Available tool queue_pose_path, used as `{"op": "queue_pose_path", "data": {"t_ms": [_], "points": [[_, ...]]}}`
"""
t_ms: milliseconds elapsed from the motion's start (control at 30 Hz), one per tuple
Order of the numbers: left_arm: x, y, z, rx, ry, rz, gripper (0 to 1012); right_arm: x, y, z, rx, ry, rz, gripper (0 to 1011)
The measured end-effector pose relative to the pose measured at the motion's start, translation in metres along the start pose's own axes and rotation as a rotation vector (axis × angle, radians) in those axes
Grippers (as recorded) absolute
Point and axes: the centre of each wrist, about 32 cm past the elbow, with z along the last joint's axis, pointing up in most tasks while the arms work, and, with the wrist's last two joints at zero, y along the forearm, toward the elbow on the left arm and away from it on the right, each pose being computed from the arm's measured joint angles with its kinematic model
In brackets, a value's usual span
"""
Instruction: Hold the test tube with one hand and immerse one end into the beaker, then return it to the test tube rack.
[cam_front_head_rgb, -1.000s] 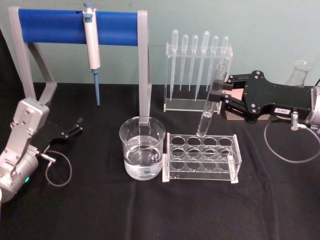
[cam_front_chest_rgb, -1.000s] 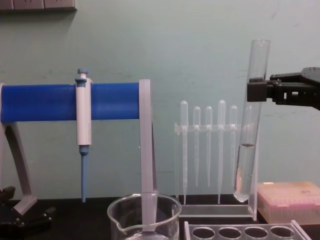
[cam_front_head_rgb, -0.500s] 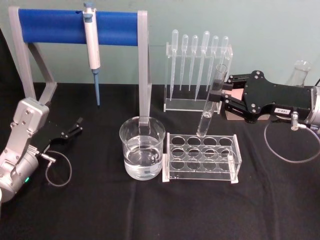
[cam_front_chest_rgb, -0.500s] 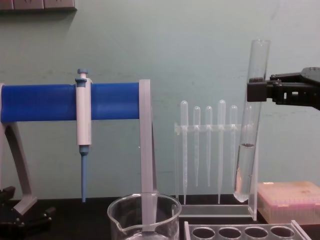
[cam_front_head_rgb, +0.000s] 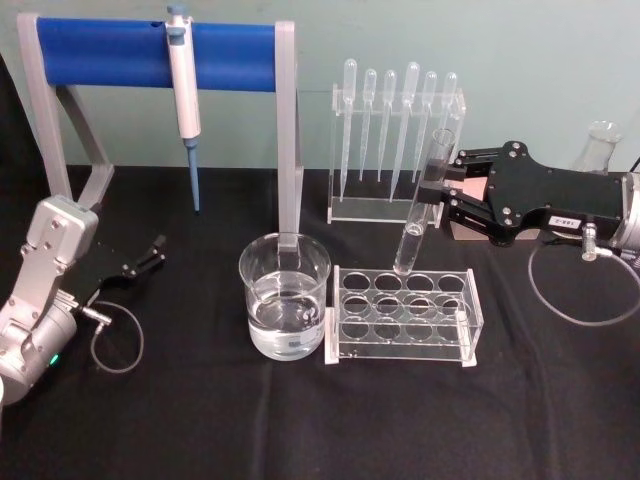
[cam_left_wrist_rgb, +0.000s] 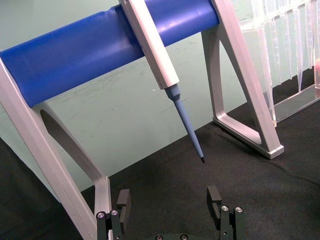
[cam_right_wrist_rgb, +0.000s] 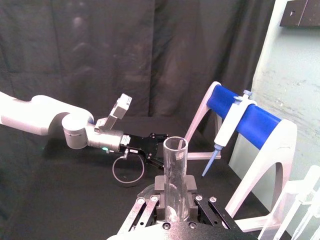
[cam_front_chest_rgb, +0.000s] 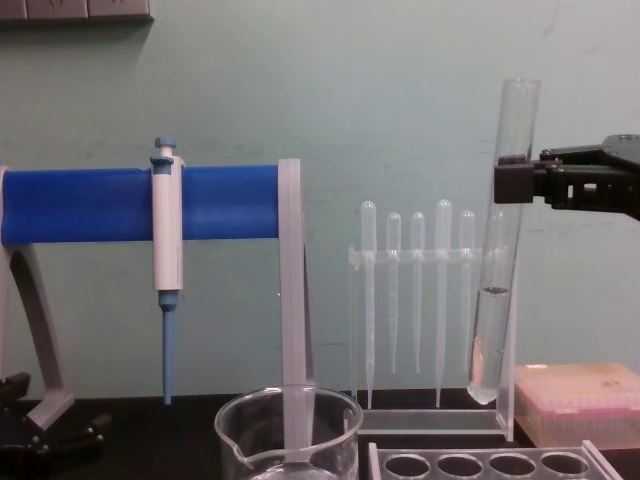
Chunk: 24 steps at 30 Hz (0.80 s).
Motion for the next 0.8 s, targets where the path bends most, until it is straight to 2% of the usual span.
{"op": "queue_pose_path", "data": {"t_ms": [800], "points": [[0.0, 0.0, 0.0, 0.0, 0.0, 0.0, 1000, 0.0, 0.0, 0.0, 0.0, 0.0, 0.0, 242]]}}
